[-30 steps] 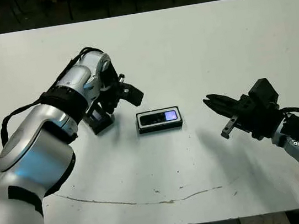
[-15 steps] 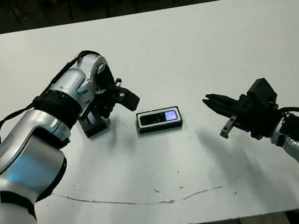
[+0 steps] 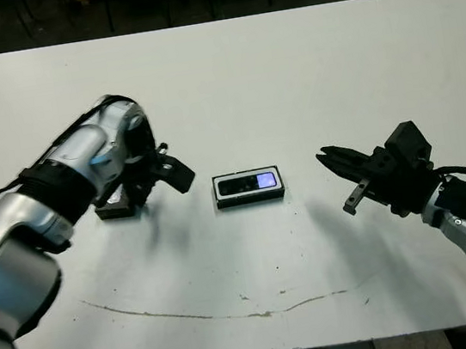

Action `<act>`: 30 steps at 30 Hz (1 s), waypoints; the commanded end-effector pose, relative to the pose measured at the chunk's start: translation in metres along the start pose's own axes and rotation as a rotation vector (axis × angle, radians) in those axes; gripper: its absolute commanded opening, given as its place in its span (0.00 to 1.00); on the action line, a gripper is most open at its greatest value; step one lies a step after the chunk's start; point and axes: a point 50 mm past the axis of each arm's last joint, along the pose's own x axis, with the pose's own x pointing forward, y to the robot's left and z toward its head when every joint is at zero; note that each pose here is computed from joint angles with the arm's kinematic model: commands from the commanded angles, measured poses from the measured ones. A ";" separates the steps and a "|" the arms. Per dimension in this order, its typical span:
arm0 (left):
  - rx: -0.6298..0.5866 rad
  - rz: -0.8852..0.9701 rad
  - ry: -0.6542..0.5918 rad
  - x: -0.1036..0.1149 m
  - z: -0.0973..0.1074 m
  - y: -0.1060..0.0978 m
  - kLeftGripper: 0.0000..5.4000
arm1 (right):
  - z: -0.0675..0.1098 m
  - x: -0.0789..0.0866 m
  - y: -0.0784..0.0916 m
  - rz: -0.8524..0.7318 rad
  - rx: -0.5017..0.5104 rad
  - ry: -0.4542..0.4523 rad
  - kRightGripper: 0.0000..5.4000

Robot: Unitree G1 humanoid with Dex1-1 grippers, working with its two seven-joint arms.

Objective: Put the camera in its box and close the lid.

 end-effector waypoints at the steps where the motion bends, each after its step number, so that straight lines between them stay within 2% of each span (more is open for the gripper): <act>1: 0.031 0.001 -0.065 0.006 0.003 -0.008 0.00 | -0.003 0.000 0.000 0.009 -0.004 0.014 0.00; 4: 0.042 0.195 -0.256 -0.016 0.010 -0.005 0.00 | -0.003 0.000 0.000 0.008 -0.010 0.017 0.00; 7: -0.055 0.425 -0.482 -0.042 0.014 -0.004 0.00 | -0.002 0.001 0.001 0.009 -0.023 0.018 0.00; 10: -0.177 0.569 -0.711 -0.063 0.017 -0.010 0.00 | -0.002 0.001 0.002 0.006 -0.019 0.023 0.00; 14: -0.316 0.744 -0.960 -0.073 0.017 -0.026 0.00 | -0.004 0.001 0.003 0.012 0.004 0.009 0.00; 17: -0.499 0.962 -1.077 -0.073 0.013 -0.043 0.00 | -0.006 0.001 0.004 0.017 0.006 -0.008 0.00; 20: -0.772 1.243 -1.121 -0.063 0.011 -0.060 0.00 | -0.009 0.001 0.003 0.020 0.012 -0.015 0.00; 22: -0.969 1.378 -1.098 -0.052 0.009 -0.070 0.00 | -0.011 0.001 0.002 0.022 0.017 -0.023 0.00; 24: -1.110 1.455 -1.041 -0.042 0.007 -0.079 0.00 | -0.013 0.002 0.002 0.022 0.023 -0.029 0.00; 26: -1.224 1.445 -0.998 -0.031 0.005 -0.089 0.00 | -0.015 0.002 0.002 0.029 0.033 -0.039 0.00; 30: -1.353 1.359 -0.984 -0.014 0.006 -0.104 0.09 | -0.019 0.004 0.003 0.035 0.056 -0.043 0.00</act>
